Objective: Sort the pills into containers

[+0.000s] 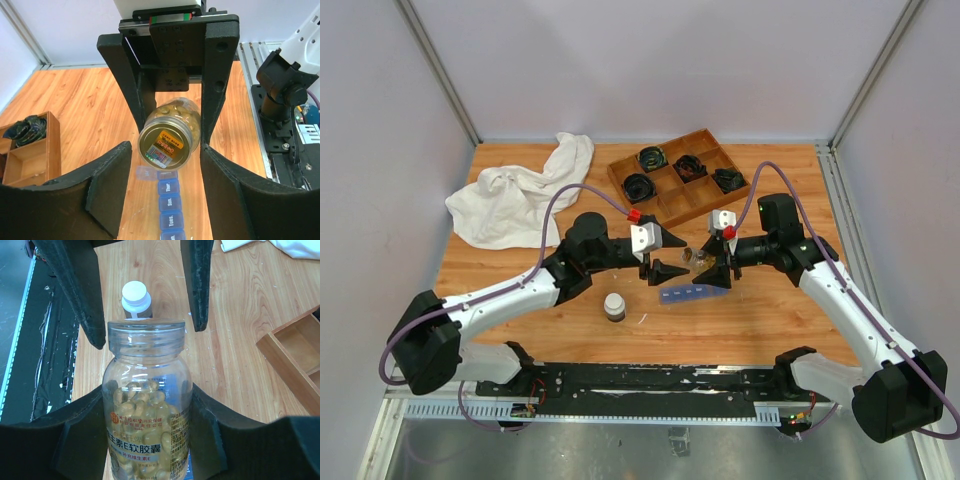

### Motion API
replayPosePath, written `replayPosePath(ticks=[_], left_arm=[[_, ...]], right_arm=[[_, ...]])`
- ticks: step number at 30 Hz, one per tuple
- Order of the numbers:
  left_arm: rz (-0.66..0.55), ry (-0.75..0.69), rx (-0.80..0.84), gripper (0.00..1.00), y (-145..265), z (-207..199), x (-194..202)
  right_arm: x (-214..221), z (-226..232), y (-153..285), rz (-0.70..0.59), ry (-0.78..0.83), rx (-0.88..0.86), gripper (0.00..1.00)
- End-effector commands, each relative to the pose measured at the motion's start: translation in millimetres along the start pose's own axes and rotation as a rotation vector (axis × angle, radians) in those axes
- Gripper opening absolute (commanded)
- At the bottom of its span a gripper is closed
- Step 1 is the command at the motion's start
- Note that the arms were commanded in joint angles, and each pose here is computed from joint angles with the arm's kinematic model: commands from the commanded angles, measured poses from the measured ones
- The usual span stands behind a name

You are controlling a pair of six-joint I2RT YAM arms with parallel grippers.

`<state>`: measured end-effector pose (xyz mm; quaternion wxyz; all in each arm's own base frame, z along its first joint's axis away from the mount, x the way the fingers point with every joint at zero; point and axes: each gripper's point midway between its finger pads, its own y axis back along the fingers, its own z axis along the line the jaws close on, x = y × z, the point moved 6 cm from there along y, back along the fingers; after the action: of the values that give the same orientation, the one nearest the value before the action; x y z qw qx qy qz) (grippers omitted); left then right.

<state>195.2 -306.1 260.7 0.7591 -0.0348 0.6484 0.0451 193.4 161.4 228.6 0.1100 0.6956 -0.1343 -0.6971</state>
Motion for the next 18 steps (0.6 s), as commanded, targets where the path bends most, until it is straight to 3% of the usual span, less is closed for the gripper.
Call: replayPosePath(ticks=[1,18], left_arm=[[-0.047,-0.021,-0.02,0.64,-4.2,9.8,-15.7],[-0.055,-0.004,-0.032,0.61,-6.3,12.6,-17.2]], right_arm=[[-12.5,0.6,0.3,-0.037,0.037,-0.023,0.01],[-12.1,0.9,0.4,-0.038,0.036,-0.024,0.01]])
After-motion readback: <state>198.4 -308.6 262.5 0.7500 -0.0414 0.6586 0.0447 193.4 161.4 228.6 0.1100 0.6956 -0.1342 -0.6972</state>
